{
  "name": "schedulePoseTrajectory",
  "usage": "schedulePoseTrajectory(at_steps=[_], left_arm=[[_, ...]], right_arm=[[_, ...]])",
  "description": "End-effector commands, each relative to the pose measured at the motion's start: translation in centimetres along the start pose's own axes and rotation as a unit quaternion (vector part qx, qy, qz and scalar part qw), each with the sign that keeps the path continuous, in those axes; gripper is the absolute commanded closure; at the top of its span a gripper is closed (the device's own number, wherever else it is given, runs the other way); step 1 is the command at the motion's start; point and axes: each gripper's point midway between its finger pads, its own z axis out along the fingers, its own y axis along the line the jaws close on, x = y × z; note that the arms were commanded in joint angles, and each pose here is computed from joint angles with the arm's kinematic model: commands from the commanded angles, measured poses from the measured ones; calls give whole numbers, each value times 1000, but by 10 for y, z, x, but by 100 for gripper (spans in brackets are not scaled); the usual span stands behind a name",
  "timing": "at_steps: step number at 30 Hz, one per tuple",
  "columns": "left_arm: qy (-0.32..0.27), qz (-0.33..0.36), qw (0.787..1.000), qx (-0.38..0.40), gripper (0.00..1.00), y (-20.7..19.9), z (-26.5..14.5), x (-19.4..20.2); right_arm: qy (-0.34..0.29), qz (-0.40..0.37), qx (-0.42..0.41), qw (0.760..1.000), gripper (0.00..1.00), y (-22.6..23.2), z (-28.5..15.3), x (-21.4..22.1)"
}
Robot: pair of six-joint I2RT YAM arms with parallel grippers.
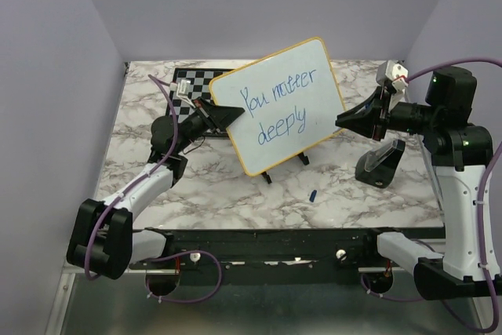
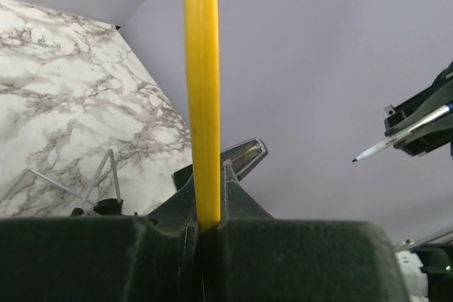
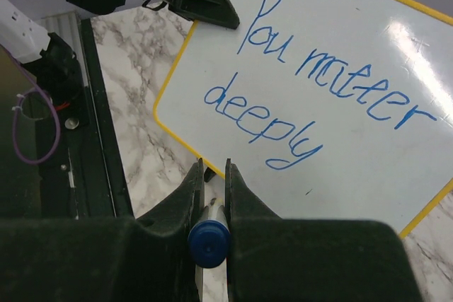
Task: Write a sentence on the whiteboard
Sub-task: Put down the whiteboard on the whiteboard stand.
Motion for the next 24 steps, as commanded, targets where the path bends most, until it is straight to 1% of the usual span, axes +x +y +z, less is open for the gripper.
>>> schedulePoseTrajectory(at_steps=[1, 4, 5, 6, 8, 9, 11, 15, 21, 24], left_arm=[[-18, 140, 986, 85, 100, -49, 2, -27], [-9, 168, 984, 59, 100, -27, -1, -19], [-5, 168, 984, 53, 100, -18, -5, -12], [-12, 175, 983, 60, 100, -18, -6, -13], [-10, 165, 984, 60, 100, -7, -9, -4], [-20, 170, 983, 71, 100, -10, -9, -7], [-22, 152, 985, 75, 100, -7, -9, -5], [-29, 139, 986, 90, 100, -11, -7, -7], [-23, 141, 987, 71, 100, -2, -10, -2], [-28, 143, 987, 71, 100, -6, -13, -3]], right_arm=[[-2, -5, 3, 1000, 99, 0, 0, 1], [-2, 0, -1, 1000, 99, -1, 2, 4], [-3, 2, -3, 1000, 99, -1, 2, 5], [-3, 4, -5, 1000, 99, -1, 3, 5], [-4, 7, -9, 1000, 99, -1, 4, 7], [-4, 10, -9, 1000, 99, -1, 4, 7], [-3, 11, -8, 1000, 100, -2, 5, 9], [-1, 12, -6, 1000, 99, -2, 5, 11], [-3, 10, -6, 1000, 100, 2, 4, 13], [-3, 12, -7, 1000, 99, 3, 3, 13]])
